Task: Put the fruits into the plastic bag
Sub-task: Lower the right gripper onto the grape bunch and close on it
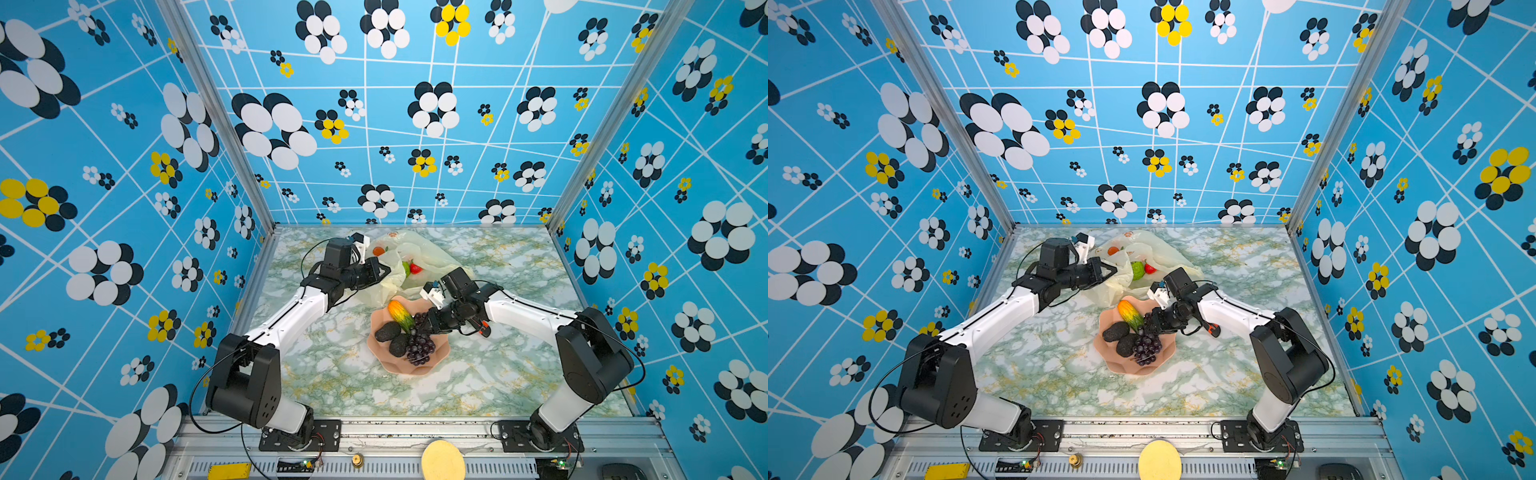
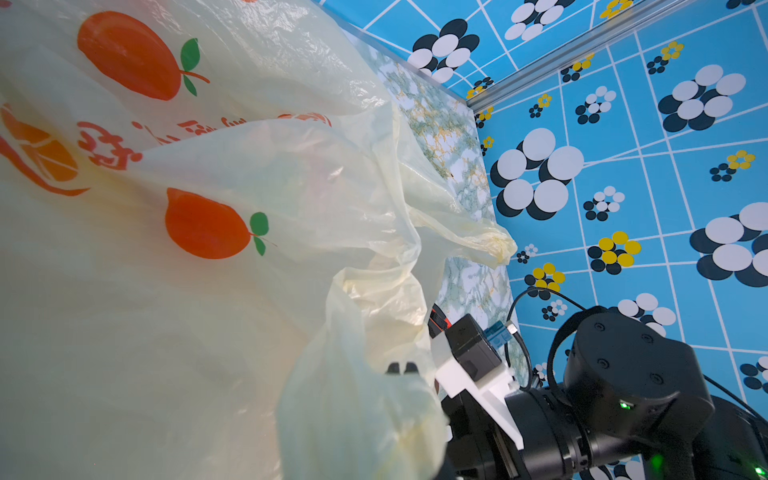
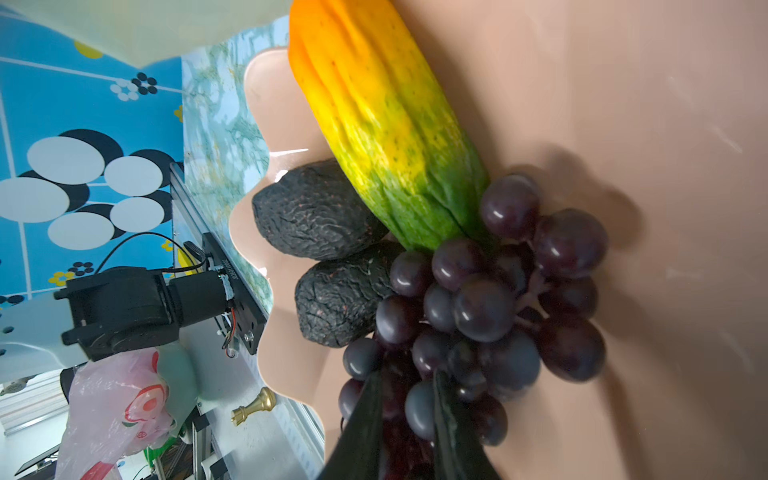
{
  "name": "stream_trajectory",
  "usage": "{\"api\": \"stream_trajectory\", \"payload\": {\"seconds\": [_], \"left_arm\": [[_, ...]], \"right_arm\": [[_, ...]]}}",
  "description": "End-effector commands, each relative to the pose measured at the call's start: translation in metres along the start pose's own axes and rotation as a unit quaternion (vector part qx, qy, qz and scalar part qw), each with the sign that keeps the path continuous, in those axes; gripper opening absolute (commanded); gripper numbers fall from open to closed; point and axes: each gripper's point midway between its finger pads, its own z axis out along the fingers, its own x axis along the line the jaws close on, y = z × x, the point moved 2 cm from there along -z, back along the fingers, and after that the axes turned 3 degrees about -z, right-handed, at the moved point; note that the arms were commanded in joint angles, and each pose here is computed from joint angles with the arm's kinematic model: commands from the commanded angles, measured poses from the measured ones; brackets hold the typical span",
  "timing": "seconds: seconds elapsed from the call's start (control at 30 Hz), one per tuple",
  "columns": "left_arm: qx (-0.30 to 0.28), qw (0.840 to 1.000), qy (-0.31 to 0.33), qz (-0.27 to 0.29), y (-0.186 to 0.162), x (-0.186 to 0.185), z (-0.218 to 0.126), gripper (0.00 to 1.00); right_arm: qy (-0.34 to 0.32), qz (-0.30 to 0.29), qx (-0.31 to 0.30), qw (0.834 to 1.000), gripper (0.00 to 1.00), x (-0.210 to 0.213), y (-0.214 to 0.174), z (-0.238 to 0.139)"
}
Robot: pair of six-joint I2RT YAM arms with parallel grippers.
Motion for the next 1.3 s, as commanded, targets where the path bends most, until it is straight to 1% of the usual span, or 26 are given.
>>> {"api": "stream_trajectory", "payload": {"seconds": [0.0, 0.03, 0.1, 0.17, 0.27, 0.33, 0.43, 0.53, 0.67, 0.77, 1.07, 1.27], "left_arm": [[-0.004, 1.000, -0.006, -0.002, 0.001, -0.001, -0.007, 0.00], [-0.004, 1.000, -0.006, -0.002, 0.001, -0.002, -0.007, 0.00], [-0.003, 1.000, -0.006, -0.002, 0.001, -0.002, -0.007, 0.00], [-0.004, 1.000, -0.007, -0.001, 0.002, -0.003, -0.007, 0.00], [-0.005, 1.000, -0.008, 0.000, 0.002, -0.003, -0.008, 0.00], [-0.005, 1.000, -0.008, 0.002, 0.002, -0.004, -0.008, 0.00], [-0.006, 1.000, -0.008, 0.001, 0.002, -0.003, -0.007, 0.00], [-0.006, 1.000, -0.013, -0.002, 0.003, -0.003, -0.006, 0.00], [-0.005, 1.000, -0.016, -0.003, 0.002, -0.004, -0.006, 0.00], [-0.004, 1.000, -0.015, -0.003, 0.001, -0.003, -0.006, 0.00], [-0.007, 1.000, -0.015, -0.003, 0.002, 0.001, -0.008, 0.00], [-0.002, 1.000, -0.018, -0.008, 0.002, 0.002, -0.005, 0.00]], "right_arm": [[0.027, -0.003, -0.026, 0.999, 0.23, 0.009, 0.008, -0.007], [0.023, 0.003, -0.020, 1.000, 0.23, 0.007, 0.006, -0.006], [0.015, 0.012, 0.007, 1.000, 0.30, 0.004, 0.000, -0.003], [-0.012, 0.013, 0.049, 0.999, 0.42, 0.001, -0.007, -0.004], [-0.066, -0.009, 0.092, 0.994, 0.56, -0.005, -0.019, -0.013], [-0.085, -0.011, 0.114, 0.990, 0.60, -0.008, -0.026, -0.019], [-0.086, -0.016, 0.141, 0.986, 0.66, -0.006, -0.035, -0.016], [-0.084, -0.025, 0.172, 0.981, 0.75, 0.000, -0.042, -0.002], [-0.082, -0.040, 0.193, 0.977, 0.82, 0.006, -0.044, 0.019], [-0.088, -0.038, 0.192, 0.977, 0.84, 0.004, -0.039, 0.028], [-0.128, -0.020, 0.178, 0.975, 0.82, -0.019, -0.032, 0.046], [-0.141, -0.017, 0.139, 0.980, 0.86, -0.019, -0.023, 0.042]]}}
